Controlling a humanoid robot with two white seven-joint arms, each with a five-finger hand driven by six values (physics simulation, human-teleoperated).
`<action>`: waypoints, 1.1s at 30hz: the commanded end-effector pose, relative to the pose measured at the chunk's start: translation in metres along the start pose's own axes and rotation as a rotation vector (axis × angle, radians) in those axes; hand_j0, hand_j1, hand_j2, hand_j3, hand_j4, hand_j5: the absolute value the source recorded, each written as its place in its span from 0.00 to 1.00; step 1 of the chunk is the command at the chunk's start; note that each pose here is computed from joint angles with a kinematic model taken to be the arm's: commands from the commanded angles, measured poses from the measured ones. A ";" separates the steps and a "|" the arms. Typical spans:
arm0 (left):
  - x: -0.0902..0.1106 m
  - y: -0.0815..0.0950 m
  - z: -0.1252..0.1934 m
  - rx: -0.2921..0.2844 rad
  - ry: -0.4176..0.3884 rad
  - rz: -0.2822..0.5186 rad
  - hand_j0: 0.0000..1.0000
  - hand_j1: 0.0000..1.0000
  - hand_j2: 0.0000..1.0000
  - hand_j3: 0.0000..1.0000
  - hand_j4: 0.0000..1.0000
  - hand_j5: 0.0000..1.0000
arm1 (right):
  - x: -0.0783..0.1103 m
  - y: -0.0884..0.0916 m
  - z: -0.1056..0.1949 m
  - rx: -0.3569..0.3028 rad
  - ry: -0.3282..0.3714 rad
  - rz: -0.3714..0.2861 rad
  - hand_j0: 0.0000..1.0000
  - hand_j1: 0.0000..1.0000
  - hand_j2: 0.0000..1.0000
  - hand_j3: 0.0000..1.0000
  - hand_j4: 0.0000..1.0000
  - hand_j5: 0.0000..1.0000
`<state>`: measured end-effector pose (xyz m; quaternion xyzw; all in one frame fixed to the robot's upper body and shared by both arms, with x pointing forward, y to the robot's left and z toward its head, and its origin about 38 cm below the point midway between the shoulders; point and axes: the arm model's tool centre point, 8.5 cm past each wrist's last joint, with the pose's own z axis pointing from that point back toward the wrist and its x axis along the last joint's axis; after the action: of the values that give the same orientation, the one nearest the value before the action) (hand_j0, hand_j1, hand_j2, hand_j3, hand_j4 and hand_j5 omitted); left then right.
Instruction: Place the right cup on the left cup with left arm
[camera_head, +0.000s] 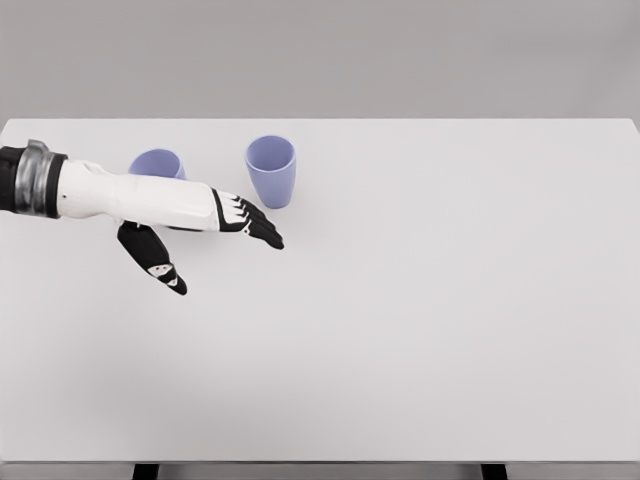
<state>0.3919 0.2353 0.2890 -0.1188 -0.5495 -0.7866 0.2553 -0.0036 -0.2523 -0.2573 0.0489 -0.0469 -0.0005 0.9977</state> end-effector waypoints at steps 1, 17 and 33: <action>0.002 0.002 -0.001 0.004 -0.007 0.000 1.00 1.00 1.00 1.00 1.00 1.00 | 0.000 0.000 0.000 -0.001 0.001 0.001 1.00 1.00 1.00 1.00 1.00 1.00; -0.046 0.104 -0.045 0.113 0.069 -0.056 1.00 1.00 1.00 1.00 1.00 1.00 | -0.019 0.000 0.002 -0.002 0.031 -0.009 1.00 1.00 1.00 1.00 1.00 1.00; -0.129 0.082 -0.049 0.120 0.296 0.064 1.00 1.00 1.00 1.00 1.00 1.00 | -0.019 0.000 0.002 -0.002 0.030 -0.009 1.00 1.00 1.00 1.00 1.00 1.00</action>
<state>0.5429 0.2039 0.2778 -0.0078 -0.5467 -0.7578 0.3561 -0.0227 -0.2524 -0.2569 0.0481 -0.0313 -0.0040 0.9983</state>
